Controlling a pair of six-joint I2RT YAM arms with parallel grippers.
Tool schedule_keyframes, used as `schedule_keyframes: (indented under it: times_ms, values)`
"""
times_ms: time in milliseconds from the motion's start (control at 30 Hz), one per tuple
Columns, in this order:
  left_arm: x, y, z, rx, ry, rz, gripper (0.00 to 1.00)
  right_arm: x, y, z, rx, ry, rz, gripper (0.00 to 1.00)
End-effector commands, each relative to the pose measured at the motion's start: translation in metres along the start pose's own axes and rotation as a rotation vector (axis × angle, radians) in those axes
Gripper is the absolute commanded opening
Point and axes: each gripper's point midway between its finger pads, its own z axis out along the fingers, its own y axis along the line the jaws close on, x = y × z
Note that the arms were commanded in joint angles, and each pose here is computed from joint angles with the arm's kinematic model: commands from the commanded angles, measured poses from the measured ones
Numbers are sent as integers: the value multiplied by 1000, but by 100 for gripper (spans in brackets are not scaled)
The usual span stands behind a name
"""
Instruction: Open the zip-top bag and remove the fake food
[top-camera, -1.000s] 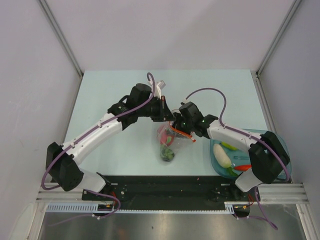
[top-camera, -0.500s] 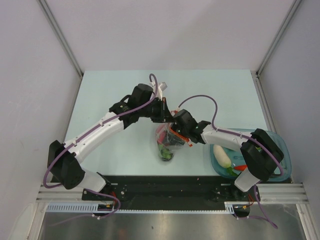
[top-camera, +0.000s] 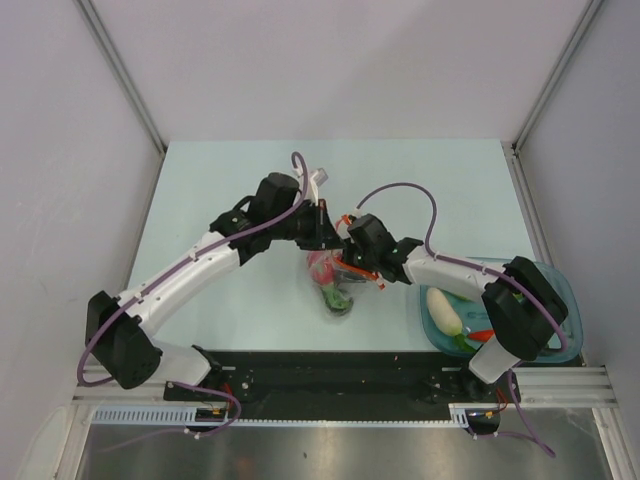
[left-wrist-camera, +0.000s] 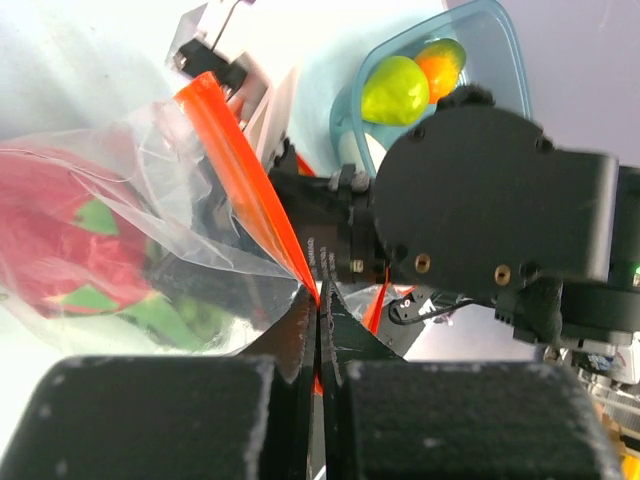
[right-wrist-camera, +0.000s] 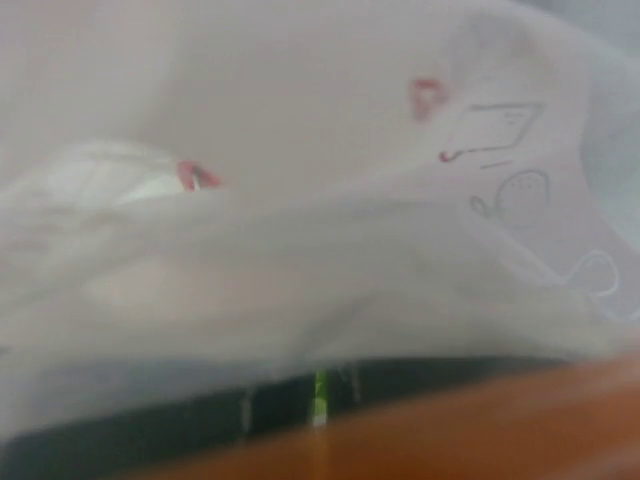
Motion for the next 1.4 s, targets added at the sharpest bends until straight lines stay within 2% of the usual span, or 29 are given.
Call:
schedule_keyframes:
  times_ms: [0,600,733,800,833,900,1033,1233,1367]
  values:
    - [-5,-8,-19,5,-59,46,0,-20,2,-5,17,-59,-64,0]
    - [-2,22,-25,-95,-75,67,0,-39,29,-82,-47,-172,-133,0]
    - [-3,18,-28,-79,-79,73,0,-32,23,-77,-43,-130,-119,0]
    - [-3,20,-28,-78,-89,72,0,-28,34,-74,-111,-107,-124,0]
    - [-1,19,-28,-70,-84,71,0,-24,36,-68,-124,-84,-121,2]
    - [1,19,-25,-65,-67,71,0,-18,37,-60,-144,-28,-106,13]
    - [7,13,-20,-19,-31,55,0,5,35,-32,-167,107,-86,19]
    - [9,8,-14,30,-37,23,0,25,26,-12,-125,155,-73,28]
    - [9,9,-12,20,-3,36,0,33,22,-4,-122,184,-62,39]
